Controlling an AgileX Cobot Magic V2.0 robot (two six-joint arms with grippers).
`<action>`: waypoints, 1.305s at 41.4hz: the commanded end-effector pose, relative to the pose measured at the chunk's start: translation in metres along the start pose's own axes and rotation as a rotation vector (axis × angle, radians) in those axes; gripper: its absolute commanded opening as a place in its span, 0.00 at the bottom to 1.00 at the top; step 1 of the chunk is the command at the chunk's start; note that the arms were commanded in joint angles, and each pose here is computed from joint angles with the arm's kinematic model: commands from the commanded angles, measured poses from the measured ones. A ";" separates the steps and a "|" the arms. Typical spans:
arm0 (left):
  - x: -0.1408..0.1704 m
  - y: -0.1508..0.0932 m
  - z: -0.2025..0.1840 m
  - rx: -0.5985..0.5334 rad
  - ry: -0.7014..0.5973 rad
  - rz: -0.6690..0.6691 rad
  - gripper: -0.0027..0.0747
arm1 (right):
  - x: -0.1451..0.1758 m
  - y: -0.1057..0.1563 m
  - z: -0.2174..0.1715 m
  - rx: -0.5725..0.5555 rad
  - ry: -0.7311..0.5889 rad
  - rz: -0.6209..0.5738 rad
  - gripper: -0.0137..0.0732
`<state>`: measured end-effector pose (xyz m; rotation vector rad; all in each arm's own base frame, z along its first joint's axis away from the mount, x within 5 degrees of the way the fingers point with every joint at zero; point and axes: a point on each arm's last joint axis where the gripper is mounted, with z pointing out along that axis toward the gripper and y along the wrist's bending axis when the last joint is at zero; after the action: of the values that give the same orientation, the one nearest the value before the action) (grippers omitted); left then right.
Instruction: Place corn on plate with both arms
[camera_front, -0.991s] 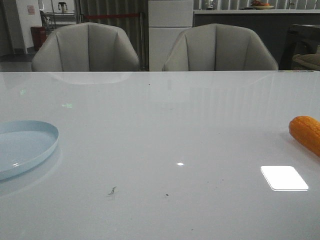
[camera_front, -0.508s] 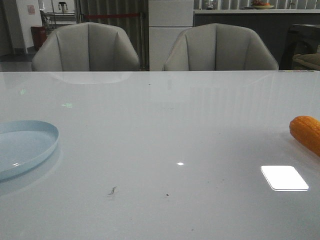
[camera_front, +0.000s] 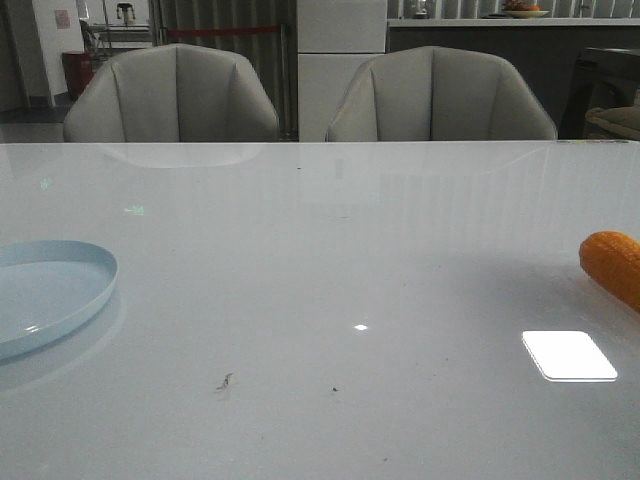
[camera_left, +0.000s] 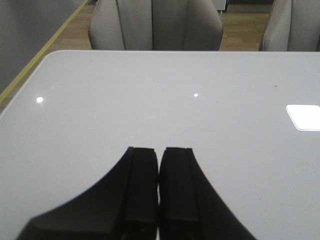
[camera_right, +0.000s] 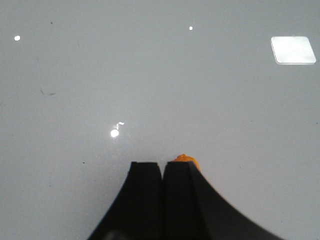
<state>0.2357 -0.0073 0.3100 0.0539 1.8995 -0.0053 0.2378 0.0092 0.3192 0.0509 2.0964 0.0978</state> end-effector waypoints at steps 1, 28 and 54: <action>-0.016 0.001 0.004 -0.008 -0.099 0.024 0.33 | -0.017 0.001 -0.003 -0.003 -0.087 -0.003 0.28; 0.006 0.009 0.022 -0.028 0.113 -0.083 0.67 | -0.018 0.001 0.001 -0.002 -0.110 -0.008 0.86; 0.056 0.075 0.127 -0.106 0.740 -0.369 0.67 | -0.008 0.002 0.002 -0.011 0.002 0.022 0.86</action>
<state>0.3235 0.0627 0.2046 -0.4122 2.6516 -0.1332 0.2421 0.0106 0.3059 0.0689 2.2009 0.1195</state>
